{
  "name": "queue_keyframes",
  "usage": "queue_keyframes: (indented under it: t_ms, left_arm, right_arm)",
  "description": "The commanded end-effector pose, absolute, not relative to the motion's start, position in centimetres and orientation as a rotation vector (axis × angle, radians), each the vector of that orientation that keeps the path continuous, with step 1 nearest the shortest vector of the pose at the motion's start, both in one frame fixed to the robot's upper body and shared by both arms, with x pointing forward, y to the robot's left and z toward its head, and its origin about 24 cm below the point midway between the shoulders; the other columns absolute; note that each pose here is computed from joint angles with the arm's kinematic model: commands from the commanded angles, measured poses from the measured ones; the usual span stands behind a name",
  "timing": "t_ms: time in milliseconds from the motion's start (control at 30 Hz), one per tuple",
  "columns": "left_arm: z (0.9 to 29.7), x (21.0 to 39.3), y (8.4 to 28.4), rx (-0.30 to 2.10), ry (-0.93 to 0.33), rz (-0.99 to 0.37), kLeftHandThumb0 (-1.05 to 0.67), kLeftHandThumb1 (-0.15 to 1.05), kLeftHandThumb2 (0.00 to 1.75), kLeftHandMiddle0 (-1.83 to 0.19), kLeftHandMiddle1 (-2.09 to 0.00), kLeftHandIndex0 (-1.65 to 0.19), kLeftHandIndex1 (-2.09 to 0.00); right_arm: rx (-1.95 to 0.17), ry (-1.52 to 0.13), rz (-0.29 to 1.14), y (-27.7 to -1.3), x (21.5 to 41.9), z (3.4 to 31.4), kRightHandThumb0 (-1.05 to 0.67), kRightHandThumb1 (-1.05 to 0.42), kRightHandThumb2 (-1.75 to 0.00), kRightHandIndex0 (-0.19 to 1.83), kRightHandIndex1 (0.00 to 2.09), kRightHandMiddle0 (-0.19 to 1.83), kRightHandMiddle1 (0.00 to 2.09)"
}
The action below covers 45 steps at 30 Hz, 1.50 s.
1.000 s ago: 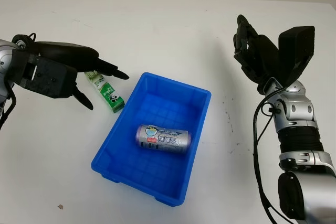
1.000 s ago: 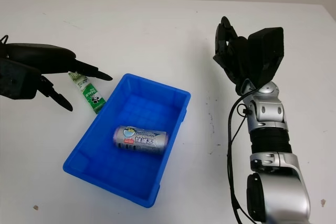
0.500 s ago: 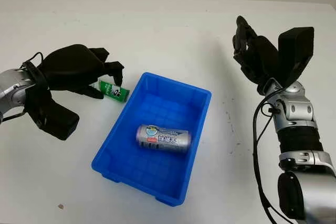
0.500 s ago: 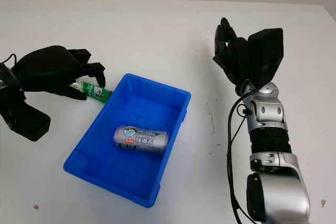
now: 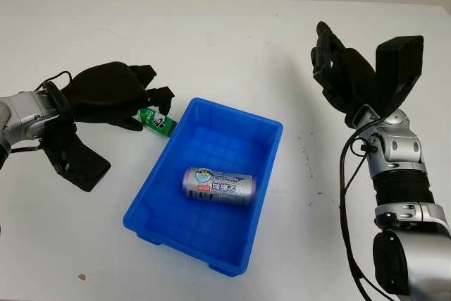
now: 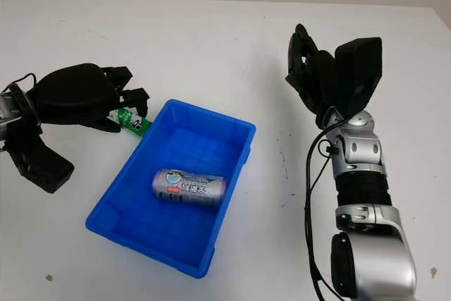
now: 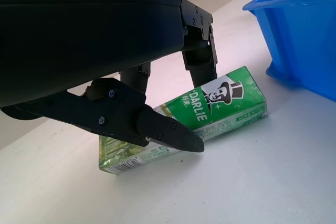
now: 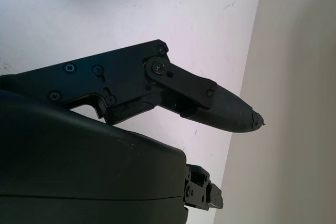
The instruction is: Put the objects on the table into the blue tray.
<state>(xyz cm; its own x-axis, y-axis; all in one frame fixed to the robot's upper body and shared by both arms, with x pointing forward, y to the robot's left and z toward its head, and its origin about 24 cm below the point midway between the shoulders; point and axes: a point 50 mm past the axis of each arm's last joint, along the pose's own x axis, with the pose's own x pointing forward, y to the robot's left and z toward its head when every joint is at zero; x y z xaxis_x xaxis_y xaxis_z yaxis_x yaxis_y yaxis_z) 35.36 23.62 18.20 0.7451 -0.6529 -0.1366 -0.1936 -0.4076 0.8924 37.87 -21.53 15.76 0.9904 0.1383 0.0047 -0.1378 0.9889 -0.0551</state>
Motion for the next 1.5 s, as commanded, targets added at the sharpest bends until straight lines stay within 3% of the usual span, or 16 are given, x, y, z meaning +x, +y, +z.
queue_keyframes:
  t_ms: [0,67,167,267,500,567,600,700,800,867,967,1067,1267,1467]
  left_arm:
    - [18.6,35.5,24.3,1.965,-0.614,-0.547,-0.35,1.02,0.06,-0.19,-2.05,-0.31,-1.37]
    - [20.3,36.0,24.8,1.929,-0.595,-0.446,-0.34,1.04,0.09,-0.23,-1.87,-0.26,-1.44]
    - [23.0,36.4,25.3,1.902,-0.626,-0.295,-0.33,1.05,0.09,-0.20,-2.04,-0.22,-1.57]
    - [26.0,36.6,25.9,1.839,-0.638,-0.151,-0.32,1.05,0.12,-0.26,-1.66,-0.26,-1.39]
    - [32.2,34.8,25.1,1.629,-0.801,0.008,-0.32,1.05,0.09,-0.40,-1.45,-0.39,-1.12]
    - [33.3,34.2,24.6,1.582,-0.839,0.029,-0.34,1.05,0.19,-0.27,-1.61,-0.22,-1.35]
    - [33.9,33.8,24.2,1.539,-0.875,0.027,-0.33,1.04,0.15,-0.34,-1.56,-0.25,-1.36]
    - [34.8,32.8,23.3,1.450,-0.927,0.006,-0.32,1.05,0.11,-0.45,-1.60,-0.32,-1.38]
    - [34.8,31.9,21.8,1.276,-0.868,-0.105,-0.36,1.04,0.08,-0.50,-1.78,-0.35,-1.37]
    - [34.4,31.4,20.8,1.165,-0.799,-0.213,-0.34,1.04,0.06,-0.53,-1.68,-0.38,-1.32]
    - [33.4,30.7,19.3,1.031,-0.683,-0.381,-0.28,1.03,0.06,-0.59,-1.35,-0.40,-1.23]
    - [32.6,30.4,18.3,0.976,-0.591,-0.504,-0.28,1.04,0.06,-0.55,-1.38,-0.38,-1.28]
    - [32.5,30.0,17.2,0.919,-0.502,-0.624,-0.29,1.05,0.07,-0.48,-1.50,-0.33,-1.42]
    - [31.3,29.6,16.9,0.992,-0.470,-0.657,-0.32,1.05,0.10,-0.50,-1.54,-0.30,-1.43]
  right_arm:
    - [-0.055,-0.026,0.132,-21.6,37.8,16.2,-0.68,-1.05,-0.81,-0.19,0.00,-0.19,0.00]
    - [-0.050,-0.027,0.137,-21.6,37.8,16.2,-0.68,-1.05,-0.81,-0.19,0.00,-0.19,0.00]
    - [-0.054,-0.029,0.137,-21.6,37.8,16.1,-0.68,-1.05,-0.81,-0.19,0.00,-0.19,0.00]
    - [-0.058,-0.028,0.137,-21.6,37.8,16.1,-0.69,-1.05,-0.81,-0.19,0.00,-0.19,0.00]
    - [-0.058,-0.026,0.139,-21.6,38.0,15.9,-0.68,-1.05,-0.80,-0.19,0.00,-0.19,0.00]
    - [-0.058,-0.024,0.140,-21.5,38.0,15.9,-0.69,-1.05,-0.79,-0.19,0.00,-0.19,0.00]
    - [-0.062,-0.025,0.140,-21.5,38.0,16.0,-0.69,-1.05,-0.79,-0.19,0.00,-0.19,0.00]
    - [-0.068,-0.028,0.140,-21.4,38.0,16.0,-0.69,-1.05,-0.79,-0.19,0.00,-0.19,0.00]
    - [-0.068,-0.027,0.135,-21.3,38.1,16.0,-0.68,-1.05,-0.79,-0.19,0.00,-0.19,0.00]
    - [-0.064,-0.027,0.135,-21.3,38.1,16.0,-0.68,-1.05,-0.79,-0.19,0.00,-0.19,0.00]
    - [-0.066,-0.027,0.137,-21.3,38.1,16.0,-0.68,-1.05,-0.79,-0.19,0.00,-0.19,0.00]
    - [-0.066,-0.028,0.135,-21.3,38.0,16.0,-0.69,-1.05,-0.79,-0.19,0.00,-0.19,0.00]
    - [-0.062,-0.028,0.130,-21.2,37.9,15.9,-0.66,-1.05,-0.80,-0.19,0.00,-0.19,0.00]
    - [-0.064,-0.027,0.126,-21.2,37.8,15.7,-0.67,-1.05,-0.80,-0.19,0.00,-0.19,0.00]
